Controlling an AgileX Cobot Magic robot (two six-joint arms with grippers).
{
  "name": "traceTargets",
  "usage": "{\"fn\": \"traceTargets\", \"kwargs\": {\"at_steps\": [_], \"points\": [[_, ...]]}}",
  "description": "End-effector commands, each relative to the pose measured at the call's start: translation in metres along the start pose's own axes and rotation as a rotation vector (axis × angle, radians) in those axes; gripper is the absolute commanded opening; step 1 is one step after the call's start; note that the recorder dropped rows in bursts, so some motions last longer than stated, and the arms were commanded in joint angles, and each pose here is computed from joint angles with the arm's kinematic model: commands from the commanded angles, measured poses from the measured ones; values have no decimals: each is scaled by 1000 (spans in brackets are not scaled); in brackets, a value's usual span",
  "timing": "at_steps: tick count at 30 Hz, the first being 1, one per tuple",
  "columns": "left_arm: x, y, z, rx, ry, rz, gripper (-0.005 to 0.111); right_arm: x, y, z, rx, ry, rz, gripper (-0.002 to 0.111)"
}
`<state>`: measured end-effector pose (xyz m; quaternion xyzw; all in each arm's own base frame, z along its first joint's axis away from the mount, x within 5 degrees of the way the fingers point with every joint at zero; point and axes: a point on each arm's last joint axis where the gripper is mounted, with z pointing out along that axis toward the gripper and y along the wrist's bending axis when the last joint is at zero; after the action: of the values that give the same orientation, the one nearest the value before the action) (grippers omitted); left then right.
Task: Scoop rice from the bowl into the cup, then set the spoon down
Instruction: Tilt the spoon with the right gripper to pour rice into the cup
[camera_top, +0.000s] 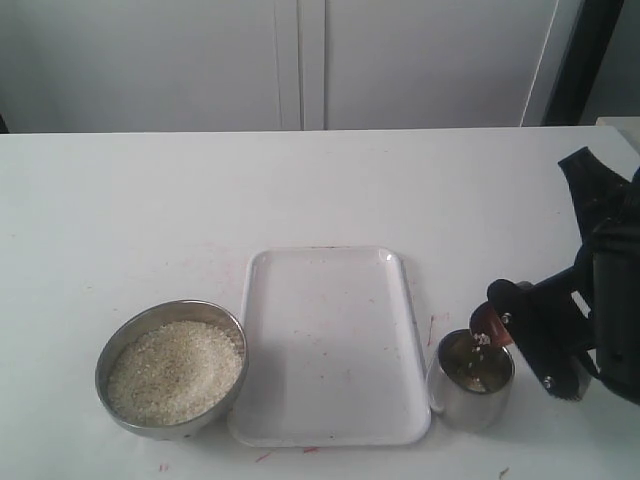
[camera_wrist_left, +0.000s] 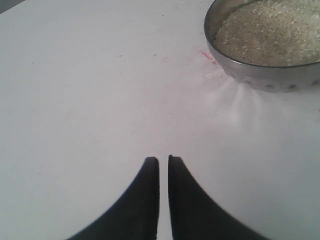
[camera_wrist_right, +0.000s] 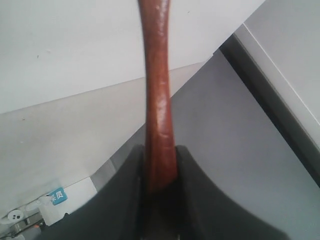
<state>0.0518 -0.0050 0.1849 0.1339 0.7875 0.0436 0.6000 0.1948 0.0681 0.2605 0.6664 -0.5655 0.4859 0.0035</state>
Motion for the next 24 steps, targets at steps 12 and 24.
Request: {"fn": "traceTargets", "kwargs": {"at_steps": [12,24], "points": [[7,-2,1,23,54,-9,14,2,-2,0,36,26,17,0],[7,-2,1,23,54,-9,14,-3,0,-4,24,-7,35,0]]}}
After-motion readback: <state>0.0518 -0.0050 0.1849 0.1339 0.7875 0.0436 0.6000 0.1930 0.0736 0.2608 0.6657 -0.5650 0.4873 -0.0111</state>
